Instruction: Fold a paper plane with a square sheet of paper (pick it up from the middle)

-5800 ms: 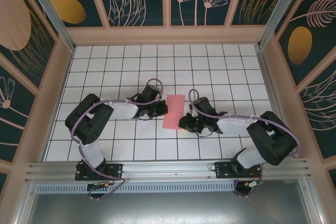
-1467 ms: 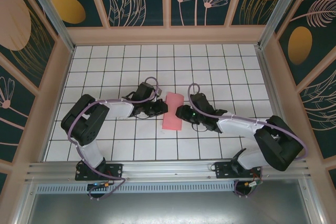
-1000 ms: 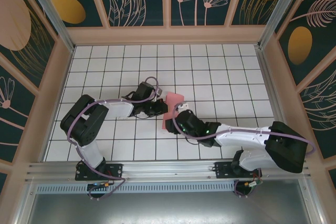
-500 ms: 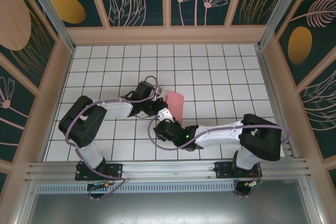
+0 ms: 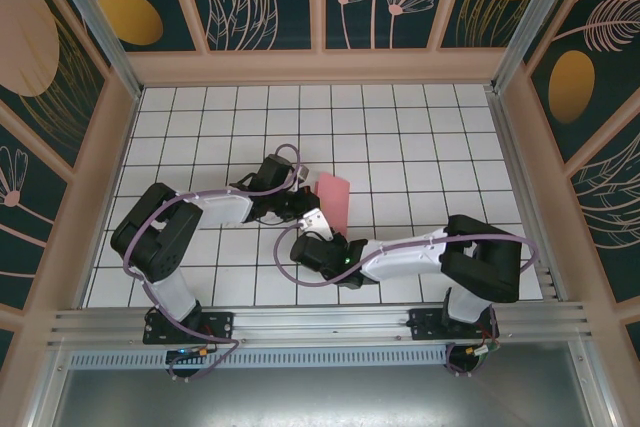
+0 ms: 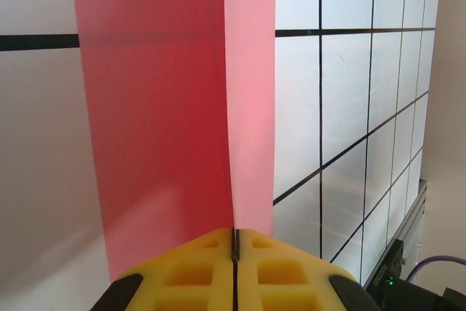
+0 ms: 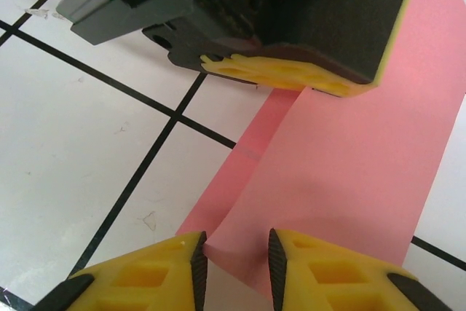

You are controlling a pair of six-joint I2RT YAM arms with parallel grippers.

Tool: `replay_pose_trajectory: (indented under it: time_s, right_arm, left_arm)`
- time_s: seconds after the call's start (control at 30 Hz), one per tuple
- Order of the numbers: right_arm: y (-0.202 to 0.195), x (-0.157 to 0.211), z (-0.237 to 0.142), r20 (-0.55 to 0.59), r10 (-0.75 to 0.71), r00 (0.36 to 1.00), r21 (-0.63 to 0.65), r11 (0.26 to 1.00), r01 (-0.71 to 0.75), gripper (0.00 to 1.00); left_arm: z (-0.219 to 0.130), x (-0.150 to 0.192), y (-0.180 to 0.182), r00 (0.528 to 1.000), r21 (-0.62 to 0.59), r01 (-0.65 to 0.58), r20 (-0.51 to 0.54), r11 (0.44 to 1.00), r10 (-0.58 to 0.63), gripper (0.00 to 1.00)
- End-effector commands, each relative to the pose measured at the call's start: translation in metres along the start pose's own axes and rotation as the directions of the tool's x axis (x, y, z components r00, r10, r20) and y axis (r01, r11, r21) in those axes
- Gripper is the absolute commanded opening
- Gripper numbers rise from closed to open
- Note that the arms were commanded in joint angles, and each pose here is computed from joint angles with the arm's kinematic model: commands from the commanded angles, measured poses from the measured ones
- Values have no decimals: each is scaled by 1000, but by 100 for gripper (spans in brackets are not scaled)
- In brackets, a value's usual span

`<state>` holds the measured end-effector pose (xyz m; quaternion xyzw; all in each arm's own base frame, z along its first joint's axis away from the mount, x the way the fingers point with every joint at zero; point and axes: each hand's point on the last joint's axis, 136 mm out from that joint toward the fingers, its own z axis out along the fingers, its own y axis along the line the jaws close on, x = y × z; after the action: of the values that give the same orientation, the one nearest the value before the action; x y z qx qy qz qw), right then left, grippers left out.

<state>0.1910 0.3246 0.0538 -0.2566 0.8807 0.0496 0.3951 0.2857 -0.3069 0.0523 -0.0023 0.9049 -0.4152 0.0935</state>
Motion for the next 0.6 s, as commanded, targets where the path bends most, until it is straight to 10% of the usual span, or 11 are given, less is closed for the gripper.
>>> replay_pose_trajectory:
  time_s: [0.0, 0.43, 0.57]
  right_arm:
    - [-1, -16, -13, 40, 17, 999, 0, 1000, -17, 31]
    - [0, -16, -18, 33, 87, 996, -122, 989, -82, 3]
    - [0, -20, -21, 32, 160, 987, -211, 966, -150, 2]
  left_arm:
    - [-7, -6, -10, 1000, 21, 6, 9, 1000, -6, 8]
    - [-19, -11, -16, 998, 18, 1, 61, 1000, -2, 22]
    - [-32, -18, -18, 991, -3, 5, 131, 1000, -5, 47]
